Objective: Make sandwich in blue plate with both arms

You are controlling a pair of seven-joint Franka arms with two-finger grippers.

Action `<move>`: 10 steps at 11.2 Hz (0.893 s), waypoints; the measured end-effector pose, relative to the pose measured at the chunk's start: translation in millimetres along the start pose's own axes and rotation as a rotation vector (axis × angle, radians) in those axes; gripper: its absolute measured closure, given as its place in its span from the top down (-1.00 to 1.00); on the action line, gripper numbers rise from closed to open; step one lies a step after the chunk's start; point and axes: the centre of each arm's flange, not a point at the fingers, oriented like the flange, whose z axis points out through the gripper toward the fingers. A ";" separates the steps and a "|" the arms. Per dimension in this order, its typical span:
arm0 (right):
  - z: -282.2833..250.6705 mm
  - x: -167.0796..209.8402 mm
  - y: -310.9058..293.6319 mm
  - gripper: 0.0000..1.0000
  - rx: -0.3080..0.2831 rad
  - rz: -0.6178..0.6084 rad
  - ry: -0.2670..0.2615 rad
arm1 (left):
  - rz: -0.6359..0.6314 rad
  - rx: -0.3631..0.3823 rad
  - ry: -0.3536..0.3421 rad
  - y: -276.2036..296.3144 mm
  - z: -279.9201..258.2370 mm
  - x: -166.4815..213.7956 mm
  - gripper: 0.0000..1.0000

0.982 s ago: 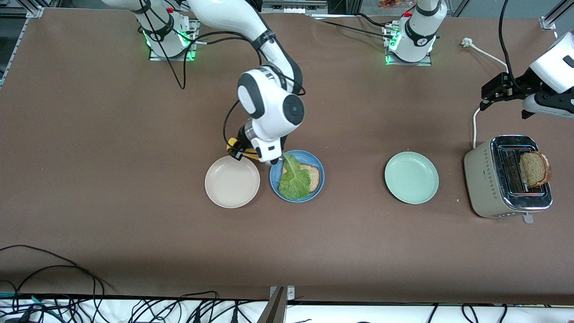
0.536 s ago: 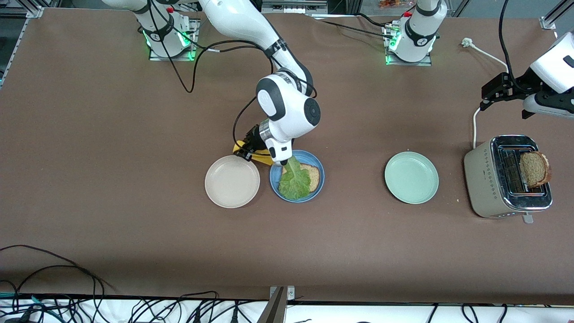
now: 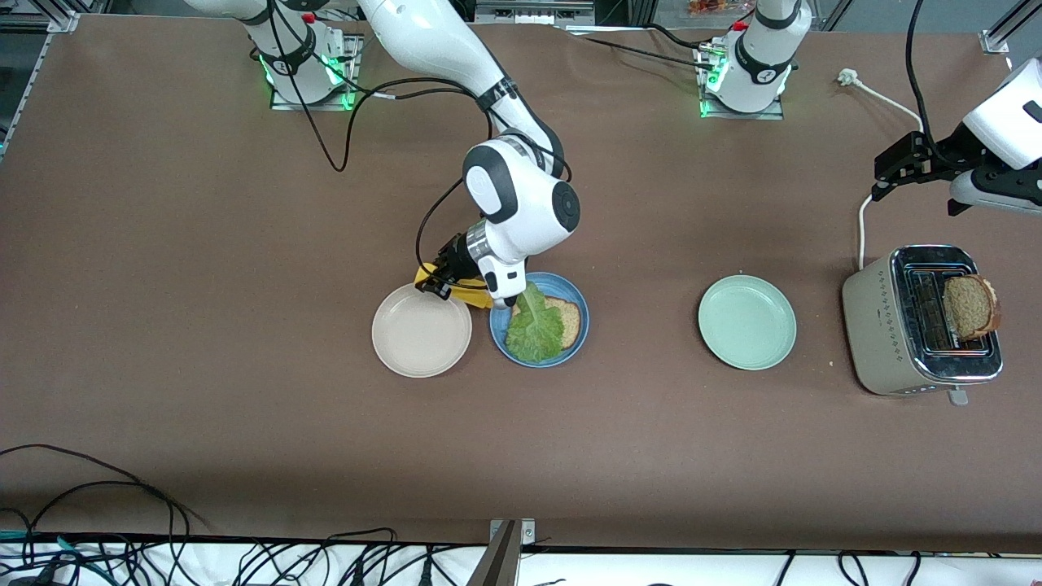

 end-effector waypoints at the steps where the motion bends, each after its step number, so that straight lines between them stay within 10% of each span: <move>1: 2.4 -0.2 2.7 -0.33 -0.013 0.001 -0.008 | 0.000 0.000 0.000 -0.2 0.0 0.0 1.00; 6: 39.8 4.7 36.4 -0.33 -0.077 -0.022 -0.013 | -0.001 0.000 0.000 -0.7 0.0 -0.1 1.00; 10: 52.7 -1.7 58.4 -0.33 -0.011 -0.015 0.051 | -0.002 0.000 0.000 -1.0 0.0 -0.1 1.00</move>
